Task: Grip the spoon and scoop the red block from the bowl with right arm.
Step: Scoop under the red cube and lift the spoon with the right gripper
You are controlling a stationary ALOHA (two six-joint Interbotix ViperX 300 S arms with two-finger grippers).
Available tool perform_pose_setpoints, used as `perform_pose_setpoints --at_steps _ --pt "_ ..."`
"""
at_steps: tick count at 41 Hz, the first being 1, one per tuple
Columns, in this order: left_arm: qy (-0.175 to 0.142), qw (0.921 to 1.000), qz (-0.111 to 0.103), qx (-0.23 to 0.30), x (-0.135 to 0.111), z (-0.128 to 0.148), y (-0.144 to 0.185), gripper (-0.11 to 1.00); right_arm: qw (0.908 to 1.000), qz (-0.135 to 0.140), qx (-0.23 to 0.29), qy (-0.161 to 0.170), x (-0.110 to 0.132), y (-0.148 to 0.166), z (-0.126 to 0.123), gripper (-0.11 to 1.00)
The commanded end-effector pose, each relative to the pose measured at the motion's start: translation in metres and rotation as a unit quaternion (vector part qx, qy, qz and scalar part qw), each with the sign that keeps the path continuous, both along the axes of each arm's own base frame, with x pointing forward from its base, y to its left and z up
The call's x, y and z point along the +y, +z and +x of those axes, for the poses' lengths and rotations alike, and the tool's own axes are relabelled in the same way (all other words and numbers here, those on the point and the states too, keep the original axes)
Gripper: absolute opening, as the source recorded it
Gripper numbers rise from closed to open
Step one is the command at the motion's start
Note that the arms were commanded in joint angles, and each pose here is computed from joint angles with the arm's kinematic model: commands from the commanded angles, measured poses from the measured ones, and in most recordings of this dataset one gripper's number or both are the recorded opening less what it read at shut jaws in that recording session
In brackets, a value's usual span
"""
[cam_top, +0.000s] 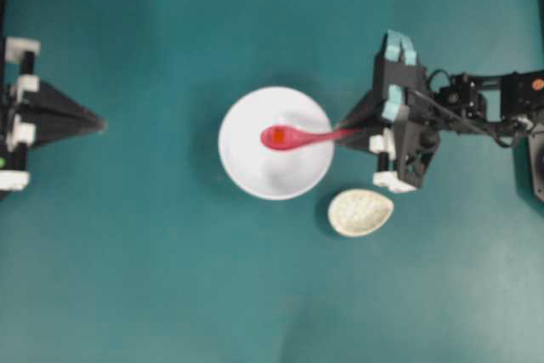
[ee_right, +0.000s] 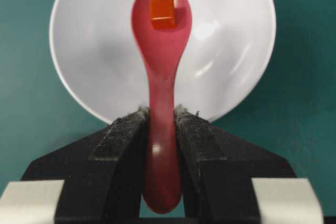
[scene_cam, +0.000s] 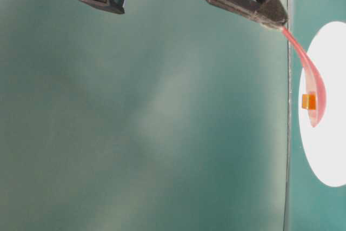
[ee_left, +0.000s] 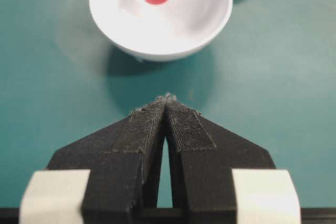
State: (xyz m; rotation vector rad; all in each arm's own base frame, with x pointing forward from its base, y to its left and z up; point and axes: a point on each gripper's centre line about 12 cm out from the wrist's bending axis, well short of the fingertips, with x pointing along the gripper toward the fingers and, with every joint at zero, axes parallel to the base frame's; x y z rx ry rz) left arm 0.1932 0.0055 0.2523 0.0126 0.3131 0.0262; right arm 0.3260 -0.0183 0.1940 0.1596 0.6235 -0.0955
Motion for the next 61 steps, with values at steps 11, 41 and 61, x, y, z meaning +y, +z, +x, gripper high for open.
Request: perform_pose_setpoints --at_steps 11,41,61 --pt "0.0 0.9999 0.002 -0.011 0.0 0.002 0.009 -0.01 0.9987 -0.001 -0.051 0.001 0.0 0.039 0.011 0.24" --pt "0.001 0.9999 0.002 -0.011 0.001 0.002 0.009 -0.01 0.9971 0.002 -0.075 0.012 0.003 0.085 0.005 0.24" --pt "0.001 0.9999 0.002 -0.015 0.001 0.002 0.01 -0.01 0.9963 0.001 -0.085 0.016 0.004 0.102 0.0 0.24"
